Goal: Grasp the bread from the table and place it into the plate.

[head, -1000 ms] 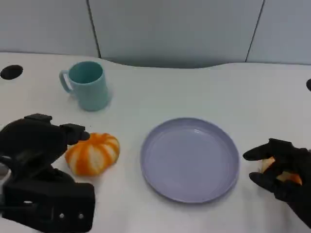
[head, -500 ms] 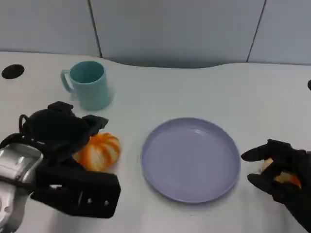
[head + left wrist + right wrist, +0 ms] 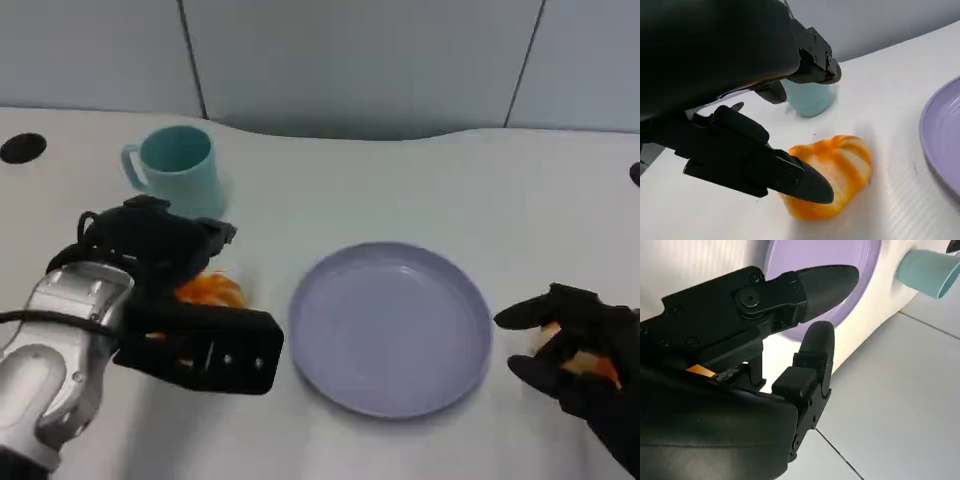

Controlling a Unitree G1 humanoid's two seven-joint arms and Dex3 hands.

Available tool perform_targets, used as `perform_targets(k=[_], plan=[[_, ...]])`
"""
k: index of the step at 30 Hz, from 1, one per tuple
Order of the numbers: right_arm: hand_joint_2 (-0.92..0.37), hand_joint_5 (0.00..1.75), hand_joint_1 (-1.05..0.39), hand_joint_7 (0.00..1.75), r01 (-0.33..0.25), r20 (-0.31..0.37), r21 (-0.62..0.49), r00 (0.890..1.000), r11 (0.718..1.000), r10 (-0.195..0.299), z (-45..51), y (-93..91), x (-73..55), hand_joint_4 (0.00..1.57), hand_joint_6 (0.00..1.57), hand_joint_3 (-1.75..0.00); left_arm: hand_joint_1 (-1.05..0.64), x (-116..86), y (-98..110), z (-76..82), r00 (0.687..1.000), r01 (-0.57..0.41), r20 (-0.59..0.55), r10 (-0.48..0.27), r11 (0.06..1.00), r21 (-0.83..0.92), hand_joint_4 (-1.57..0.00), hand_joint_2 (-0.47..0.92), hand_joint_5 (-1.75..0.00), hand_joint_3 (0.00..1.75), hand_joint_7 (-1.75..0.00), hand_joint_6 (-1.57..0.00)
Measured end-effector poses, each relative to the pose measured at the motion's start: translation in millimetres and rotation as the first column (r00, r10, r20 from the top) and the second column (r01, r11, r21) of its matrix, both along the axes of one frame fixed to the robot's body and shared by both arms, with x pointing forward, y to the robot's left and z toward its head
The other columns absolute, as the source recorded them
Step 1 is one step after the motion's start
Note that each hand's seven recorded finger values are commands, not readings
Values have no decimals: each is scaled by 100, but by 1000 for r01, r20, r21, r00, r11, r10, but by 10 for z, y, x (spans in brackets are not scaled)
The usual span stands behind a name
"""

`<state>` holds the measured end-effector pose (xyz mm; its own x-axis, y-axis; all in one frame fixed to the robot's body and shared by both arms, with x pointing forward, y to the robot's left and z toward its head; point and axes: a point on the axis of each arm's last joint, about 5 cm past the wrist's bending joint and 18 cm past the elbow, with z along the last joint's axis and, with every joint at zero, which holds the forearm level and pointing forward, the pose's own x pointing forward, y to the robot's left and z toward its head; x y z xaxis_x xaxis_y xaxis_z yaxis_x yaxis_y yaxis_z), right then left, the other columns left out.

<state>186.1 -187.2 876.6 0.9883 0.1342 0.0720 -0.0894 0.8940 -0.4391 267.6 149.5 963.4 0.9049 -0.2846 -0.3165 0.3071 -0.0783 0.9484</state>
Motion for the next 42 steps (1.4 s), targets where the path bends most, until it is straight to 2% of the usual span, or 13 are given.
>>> perform_targets(k=[9, 13, 20, 27, 33, 37, 42], plan=[[-92, 127, -25, 82, 7, -9, 5, 1000, 1000, -7, -8, 6, -28, 70, 69, -20, -76, 195, -34, -86, 993, -28, -109, 37, 996, 84, 0, 82, -64, 0, -2, -26], [-92, 130, -25, 83, 8, -4, 8, 1000, 1000, -8, -2, 10, -38, 72, 68, -20, -74, 271, -45, -135, 985, -39, -161, 55, 994, 99, 0, 82, -54, 0, -1, -25], [-92, 130, -25, 84, 6, 3, 8, 1000, 1000, -6, 2, 12, -43, 71, 67, -21, -74, 326, -66, -140, 980, -38, -190, 56, 995, 97, 0, 82, -56, 0, -1, -25], [-92, 129, -25, 85, 19, -6, 8, 1000, 1000, -19, 26, 5, -69, 68, 65, -24, -70, 362, 14, -317, 957, -41, -281, 68, 994, 101, 0, 82, -49, 0, 0, -25], [-92, 130, -24, 85, 18, -2, 7, 1000, 1000, -18, 37, 5, -75, 67, 64, -24, -66, 380, 41, -375, 955, -36, -292, 53, 997, 63, 0, 80, -43, 0, 0, -24], [-92, 130, -26, 86, 22, 2, 8, 1000, 1000, -22, 35, 1, -81, 66, 63, -25, -64, 380, 43, -378, 954, -30, -298, 42, 998, 48, 0, 81, -31, 1, 0, -20], [-92, 129, -26, 85, 23, 7, 10, 1000, 1000, -23, 38, -3, -83, 64, 62, -26, -68, 372, 76, -381, 960, -16, -277, 31, 998, 54, 0, 91, -27, 3, -1, -20]])
